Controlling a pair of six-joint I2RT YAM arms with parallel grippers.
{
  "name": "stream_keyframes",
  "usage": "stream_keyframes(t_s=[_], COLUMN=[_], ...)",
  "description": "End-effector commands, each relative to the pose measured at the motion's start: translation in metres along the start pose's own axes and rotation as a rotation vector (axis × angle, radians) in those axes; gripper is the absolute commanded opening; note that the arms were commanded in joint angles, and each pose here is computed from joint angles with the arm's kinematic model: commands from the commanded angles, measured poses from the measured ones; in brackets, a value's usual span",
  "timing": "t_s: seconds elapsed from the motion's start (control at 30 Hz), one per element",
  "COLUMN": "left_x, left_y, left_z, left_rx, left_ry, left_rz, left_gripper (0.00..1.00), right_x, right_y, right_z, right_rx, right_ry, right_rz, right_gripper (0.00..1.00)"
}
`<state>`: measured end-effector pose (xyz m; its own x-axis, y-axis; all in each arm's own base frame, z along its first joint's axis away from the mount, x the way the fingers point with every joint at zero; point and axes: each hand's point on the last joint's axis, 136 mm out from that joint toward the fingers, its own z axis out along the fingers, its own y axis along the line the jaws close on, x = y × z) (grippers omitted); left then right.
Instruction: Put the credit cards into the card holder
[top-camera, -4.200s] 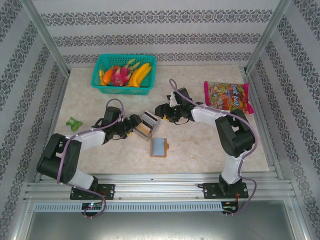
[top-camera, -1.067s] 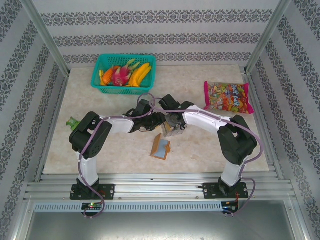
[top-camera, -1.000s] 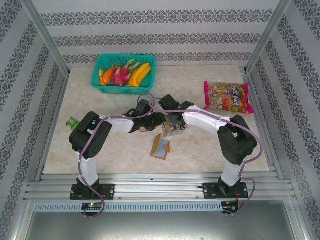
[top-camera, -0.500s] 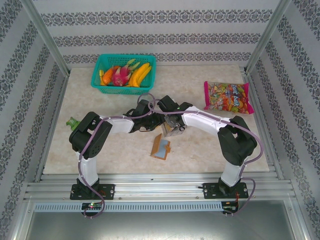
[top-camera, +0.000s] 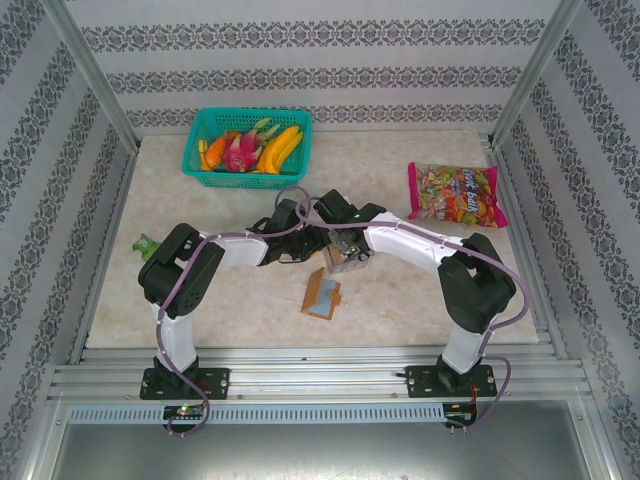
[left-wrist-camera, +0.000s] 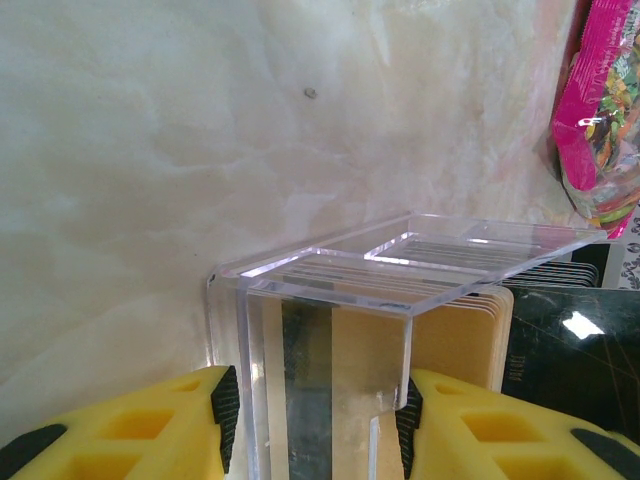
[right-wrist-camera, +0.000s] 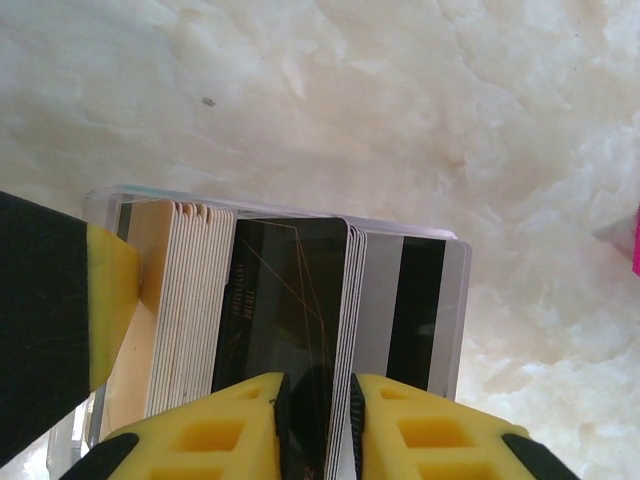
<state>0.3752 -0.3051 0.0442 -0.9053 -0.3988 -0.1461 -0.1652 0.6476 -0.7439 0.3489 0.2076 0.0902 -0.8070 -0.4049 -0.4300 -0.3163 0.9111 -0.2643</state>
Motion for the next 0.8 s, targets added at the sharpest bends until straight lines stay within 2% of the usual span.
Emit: stream_keyframes(t_s=[0.0, 0.03, 0.2, 0.33, 0.43, 0.67, 0.77], left_x=[0.01, 0.01, 0.01, 0.009, 0.008, 0.008, 0.008], left_y=[0.024, 0.024, 0.023, 0.022, 0.021, 0.02, 0.018], left_z=[0.005, 0.005, 0.005, 0.004, 0.005, 0.004, 0.003], left_rx=[-0.071, -0.072, -0.071, -0.069, -0.069, -0.066, -0.06], left_ry=[0.03, 0.029, 0.029, 0.028, 0.027, 0.026, 0.025], left_rz=[-0.033, -0.033, -0.034, -0.033, -0.033, -0.032, -0.028], left_gripper=[0.48, 0.48, 0.48, 0.48, 0.48, 0.48, 0.48], right_x=[-0.003, -0.004, -0.007, -0.009, -0.009, -0.007, -0.006], right_y=[-0.013, -0.013, -0.013, -0.006, -0.003, 0.013, 0.01], right_z=[-0.012, -0.013, -0.022, -0.029, -0.032, -0.036, -0.04], right_rx=[0.036, 0.035, 0.022, -0.028, -0.047, -0.135, -0.113], right_ry=[-0.01, -0.014, -0.024, -0.034, -0.032, -0.001, 0.019], right_rz=[-0.001, 0.001, 0.007, 0.026, 0.05, 0.155, 0.226], right_gripper=[0.18, 0.13, 0.14, 0.06, 0.06, 0.01, 0.0])
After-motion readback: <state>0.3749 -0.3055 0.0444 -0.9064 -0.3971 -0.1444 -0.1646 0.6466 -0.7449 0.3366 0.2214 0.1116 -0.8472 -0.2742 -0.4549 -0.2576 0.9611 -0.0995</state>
